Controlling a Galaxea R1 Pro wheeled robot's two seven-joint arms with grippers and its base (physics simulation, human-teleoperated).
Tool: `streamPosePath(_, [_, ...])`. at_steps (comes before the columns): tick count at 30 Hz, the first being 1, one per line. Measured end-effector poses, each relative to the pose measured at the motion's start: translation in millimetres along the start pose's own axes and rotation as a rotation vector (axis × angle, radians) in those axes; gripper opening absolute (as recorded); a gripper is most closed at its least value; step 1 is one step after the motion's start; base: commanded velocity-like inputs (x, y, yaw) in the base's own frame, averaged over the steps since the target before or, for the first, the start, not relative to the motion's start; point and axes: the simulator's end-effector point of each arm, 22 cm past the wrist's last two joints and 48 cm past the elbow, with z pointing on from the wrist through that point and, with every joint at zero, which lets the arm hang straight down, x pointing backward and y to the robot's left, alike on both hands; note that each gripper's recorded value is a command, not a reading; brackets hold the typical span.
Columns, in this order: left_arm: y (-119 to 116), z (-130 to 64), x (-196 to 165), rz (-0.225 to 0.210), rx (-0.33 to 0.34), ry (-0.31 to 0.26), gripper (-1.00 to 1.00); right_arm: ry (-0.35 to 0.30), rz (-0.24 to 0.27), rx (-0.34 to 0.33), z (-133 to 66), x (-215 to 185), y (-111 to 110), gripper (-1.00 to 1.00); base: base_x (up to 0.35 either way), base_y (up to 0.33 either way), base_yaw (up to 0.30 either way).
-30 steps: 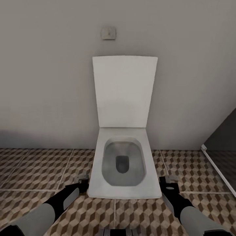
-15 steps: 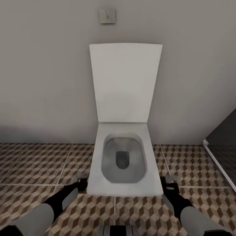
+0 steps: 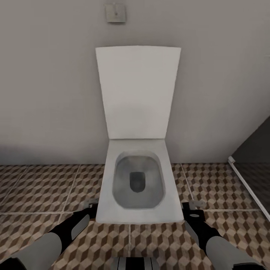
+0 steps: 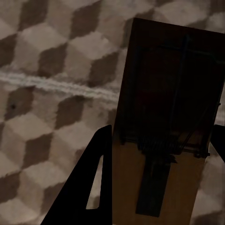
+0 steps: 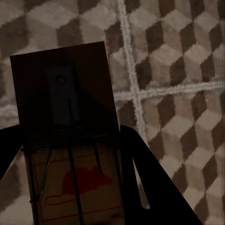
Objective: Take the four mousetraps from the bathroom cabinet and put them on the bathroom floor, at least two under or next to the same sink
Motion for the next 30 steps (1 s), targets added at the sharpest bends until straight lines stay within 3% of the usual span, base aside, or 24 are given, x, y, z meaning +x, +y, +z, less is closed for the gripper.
streamPosePath(14, [0.3, 0.0, -1.1, -0.003, -0.002, -0.005, -1.00, 0.001, -0.001, 0.001, -0.7, 0.1, 1.6, -1.00, 0.000, -0.069, -0.005])
streamPosePath(30, [1.3, 0.1, -1.6, -0.003, -0.003, -0.006, -1.00, 0.002, -0.002, 0.003, -0.2, 0.4, -0.1, -1.00, 0.000, -0.001, 0.071])
